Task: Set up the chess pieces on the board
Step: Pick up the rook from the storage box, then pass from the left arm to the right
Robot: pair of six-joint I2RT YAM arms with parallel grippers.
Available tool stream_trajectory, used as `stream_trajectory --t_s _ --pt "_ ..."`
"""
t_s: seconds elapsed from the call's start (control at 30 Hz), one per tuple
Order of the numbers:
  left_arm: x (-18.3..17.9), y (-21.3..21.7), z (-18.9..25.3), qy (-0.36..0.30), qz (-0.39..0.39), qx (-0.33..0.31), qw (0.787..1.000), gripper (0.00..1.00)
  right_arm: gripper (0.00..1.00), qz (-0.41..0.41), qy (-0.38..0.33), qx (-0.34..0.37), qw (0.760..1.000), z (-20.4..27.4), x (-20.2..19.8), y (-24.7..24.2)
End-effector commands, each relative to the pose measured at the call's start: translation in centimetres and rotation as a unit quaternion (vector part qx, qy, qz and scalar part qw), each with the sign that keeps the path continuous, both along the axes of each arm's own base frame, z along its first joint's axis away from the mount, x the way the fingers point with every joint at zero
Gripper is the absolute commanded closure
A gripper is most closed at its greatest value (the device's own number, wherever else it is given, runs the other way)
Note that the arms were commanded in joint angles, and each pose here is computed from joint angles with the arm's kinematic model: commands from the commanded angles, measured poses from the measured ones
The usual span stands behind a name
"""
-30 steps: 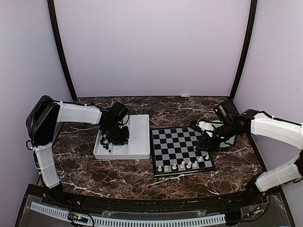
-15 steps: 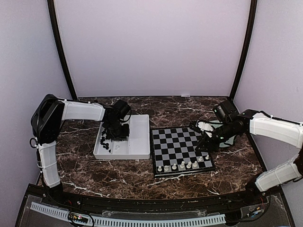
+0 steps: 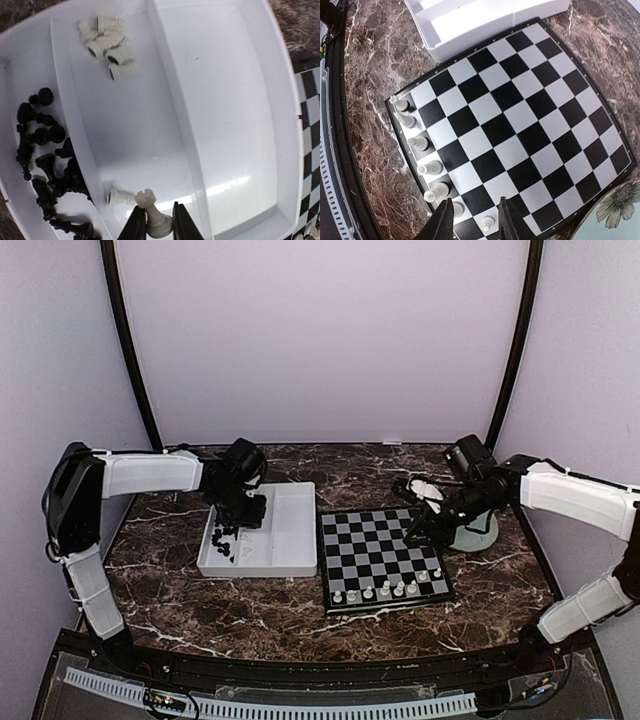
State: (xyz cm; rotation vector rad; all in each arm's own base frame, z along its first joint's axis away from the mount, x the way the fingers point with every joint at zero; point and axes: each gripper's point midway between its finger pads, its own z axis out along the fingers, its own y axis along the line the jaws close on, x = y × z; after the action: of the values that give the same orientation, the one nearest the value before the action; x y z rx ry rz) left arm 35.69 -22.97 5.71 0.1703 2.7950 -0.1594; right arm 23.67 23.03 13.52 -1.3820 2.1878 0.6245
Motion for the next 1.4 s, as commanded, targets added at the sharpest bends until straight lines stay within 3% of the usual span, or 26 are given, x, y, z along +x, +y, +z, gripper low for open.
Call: stream_trajectory --t_s 0.0,0.1,0.2,0.47,0.67,0.8,1.37 --pt "0.0 -1.4 8.2 -0.117 -0.106 -0.066 0.985 0.88 0.67 0.01 -0.011 0.059 0.998 4.0 2.2 2.7" --pt "-1.2 -3.2 12.9 -0.198 -0.177 -0.135 0.955 0.87 0.67 0.016 0.01 0.112 0.993 6.6 3.7 5.3" --pt "-2.0 -3.3 16.4 -0.248 -0.196 -0.157 0.936 0.87 0.66 0.02 0.039 0.164 0.986 8.5 5.2 7.7" --pt "-5.0 -5.3 20.5 -0.312 -0.277 -0.186 0.89 0.86 0.64 0.053 0.147 0.257 0.954 12.8 7.3 14.5" --pt "-7.1 -7.5 21.5 -0.329 -0.335 -0.185 0.864 0.86 0.61 0.085 0.233 0.3 0.921 14.6 6.4 18.0" --pt "-7.9 -8.4 21.9 -0.335 -0.357 -0.182 0.853 0.86 0.6 0.102 0.261 0.312 0.908 15.0 5.4 19.3" --pt "-8.5 -11.1 21.3 -0.326 -0.395 -0.166 0.843 0.86 0.53 0.132 0.301 0.304 0.894 14.3 2.7 22.0"
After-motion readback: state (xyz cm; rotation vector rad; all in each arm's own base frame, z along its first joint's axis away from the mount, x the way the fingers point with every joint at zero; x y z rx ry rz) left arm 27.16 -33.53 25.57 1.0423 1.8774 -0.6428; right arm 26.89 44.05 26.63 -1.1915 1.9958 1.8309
